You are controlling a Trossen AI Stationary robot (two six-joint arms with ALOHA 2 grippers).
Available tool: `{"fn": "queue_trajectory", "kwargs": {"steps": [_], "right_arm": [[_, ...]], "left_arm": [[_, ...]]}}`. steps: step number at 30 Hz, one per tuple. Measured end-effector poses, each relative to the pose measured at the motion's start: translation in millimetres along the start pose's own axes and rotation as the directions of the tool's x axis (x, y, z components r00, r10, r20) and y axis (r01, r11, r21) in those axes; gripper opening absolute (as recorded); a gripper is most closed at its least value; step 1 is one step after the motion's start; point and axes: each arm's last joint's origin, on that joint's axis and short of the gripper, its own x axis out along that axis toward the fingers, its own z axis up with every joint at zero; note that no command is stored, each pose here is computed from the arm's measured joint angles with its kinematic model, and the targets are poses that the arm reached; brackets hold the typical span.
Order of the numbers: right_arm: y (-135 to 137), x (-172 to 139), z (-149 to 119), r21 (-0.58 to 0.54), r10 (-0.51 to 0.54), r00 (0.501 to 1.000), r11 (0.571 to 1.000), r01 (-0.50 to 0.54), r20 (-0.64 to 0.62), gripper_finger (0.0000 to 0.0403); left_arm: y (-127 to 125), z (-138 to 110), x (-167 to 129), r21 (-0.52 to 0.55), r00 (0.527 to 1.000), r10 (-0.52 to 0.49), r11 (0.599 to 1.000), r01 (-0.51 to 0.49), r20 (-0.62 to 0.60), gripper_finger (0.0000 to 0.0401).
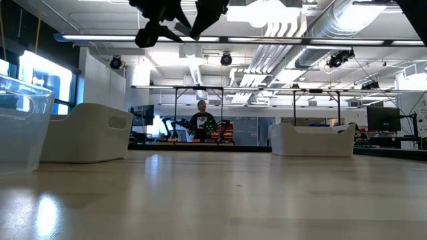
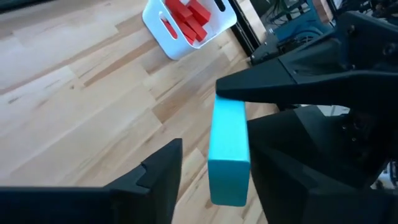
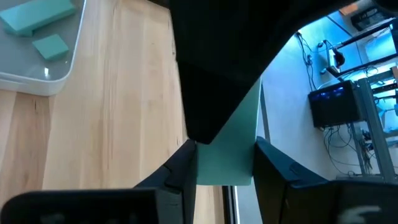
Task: Sort & place blocks by color
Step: Put the blue block into the gray bin
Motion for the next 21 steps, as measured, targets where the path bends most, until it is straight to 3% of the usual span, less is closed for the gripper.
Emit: {"fn": "queue_trajectory", "kwargs": {"steps": [13, 17, 21], "right_arm": [[0.9, 0.2, 0.3, 0.002, 0.031, 0.999, 1.000, -0.031, 0.013, 0.0092], [1.2, 0.1, 0.1, 0.000, 0.032, 0.999, 0.999, -0.032, 0.010, 0.0092], [2.3, -0.1, -0.8, 0.014, 0.047, 0.999, 0.999, -0.047, 0.003, 0.0151]], "left_arm": [[-0.4, 0.0, -0.3, 0.099, 1.000, -0.006, 0.995, 0.006, -0.001, 0.0051], [-0.9, -0.9, 0.0, 0.132, 1.000, -0.001, 0.991, 0.001, -0.003, 0.0034], [-4.3, -4.3, 1.8, 0.178, 1.000, 0.008, 0.984, -0.007, -0.007, 0.0034]]}}
